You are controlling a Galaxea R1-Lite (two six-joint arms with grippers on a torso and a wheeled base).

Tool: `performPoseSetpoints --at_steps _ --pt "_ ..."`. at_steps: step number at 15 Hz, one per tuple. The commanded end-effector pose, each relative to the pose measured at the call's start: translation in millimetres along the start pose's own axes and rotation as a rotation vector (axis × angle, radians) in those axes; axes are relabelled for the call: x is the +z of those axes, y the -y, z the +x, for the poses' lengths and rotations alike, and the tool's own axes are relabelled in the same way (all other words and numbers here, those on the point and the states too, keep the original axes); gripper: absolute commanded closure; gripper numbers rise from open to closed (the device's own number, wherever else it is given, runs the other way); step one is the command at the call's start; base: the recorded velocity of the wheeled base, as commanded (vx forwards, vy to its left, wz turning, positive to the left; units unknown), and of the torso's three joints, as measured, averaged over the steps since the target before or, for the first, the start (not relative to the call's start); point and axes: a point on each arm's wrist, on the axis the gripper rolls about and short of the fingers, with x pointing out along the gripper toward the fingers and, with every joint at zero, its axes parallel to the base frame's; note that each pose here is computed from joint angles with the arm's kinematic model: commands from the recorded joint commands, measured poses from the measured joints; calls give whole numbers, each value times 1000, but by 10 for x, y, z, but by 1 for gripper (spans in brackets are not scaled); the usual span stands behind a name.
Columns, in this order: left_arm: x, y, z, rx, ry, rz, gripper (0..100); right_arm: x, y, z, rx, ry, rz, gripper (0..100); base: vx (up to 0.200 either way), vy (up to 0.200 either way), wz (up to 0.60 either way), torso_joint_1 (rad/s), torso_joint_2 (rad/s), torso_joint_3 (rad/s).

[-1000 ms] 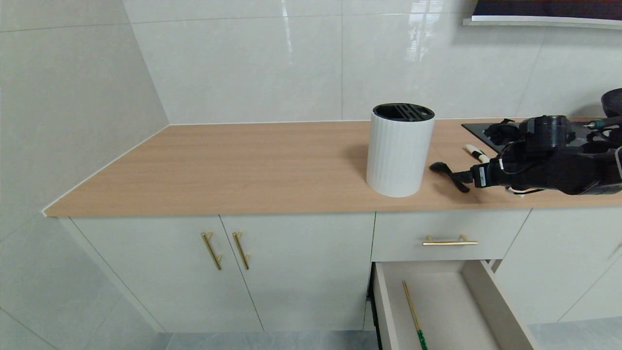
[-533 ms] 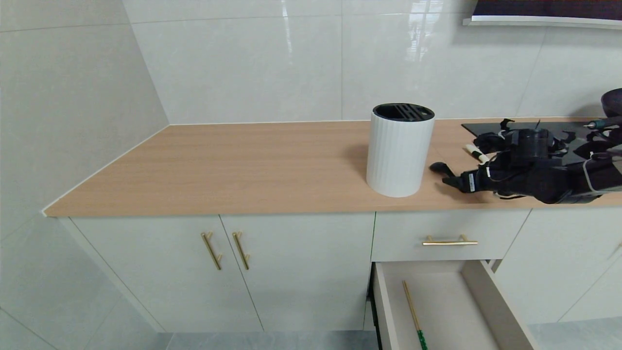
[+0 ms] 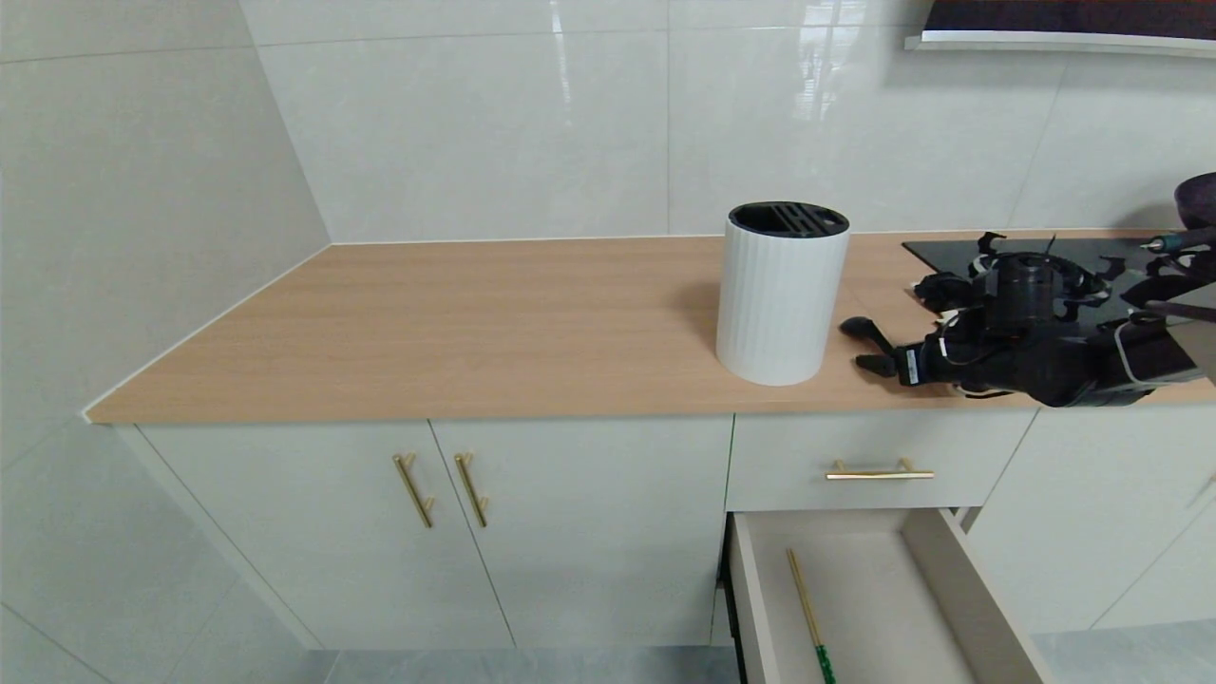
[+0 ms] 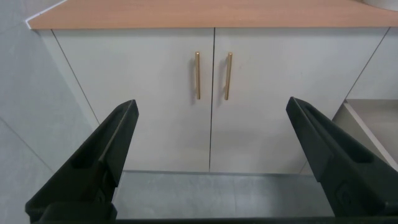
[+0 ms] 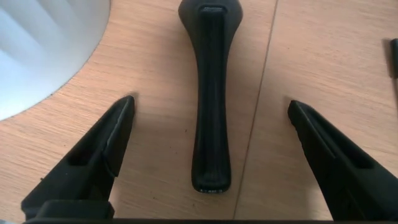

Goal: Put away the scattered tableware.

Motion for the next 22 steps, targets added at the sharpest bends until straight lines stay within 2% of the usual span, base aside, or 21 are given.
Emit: performPoseSetpoints --at_steps 1,2,10,14,16,19,22 --pt "0 0 0 2 0 -1 0 -14 0 10 1 -5 1 0 0 0 0 0 0 0" --pt "0 0 0 2 0 -1 0 -24 -1 14 2 -8 0 100 0 0 0 0 0 0" --pt "0 0 0 2 0 -1 0 -18 -1 10 1 -7 0 100 0 0 0 0 0 0" --pt "0 0 0 2 0 -1 0 136 2 -129 -6 27 15 100 0 0 0 0 0 0" --pt "0 0 0 2 0 -1 0 320 -47 -460 -12 30 143 100 0 0 0 0 0 0" --pt "0 0 0 2 0 -1 0 436 -159 -1087 -20 30 230 100 0 0 0 0 0 0" --pt "0 0 0 2 0 -1 0 272 -321 -1660 -54 6 249 100 0 0 0 0 0 0"
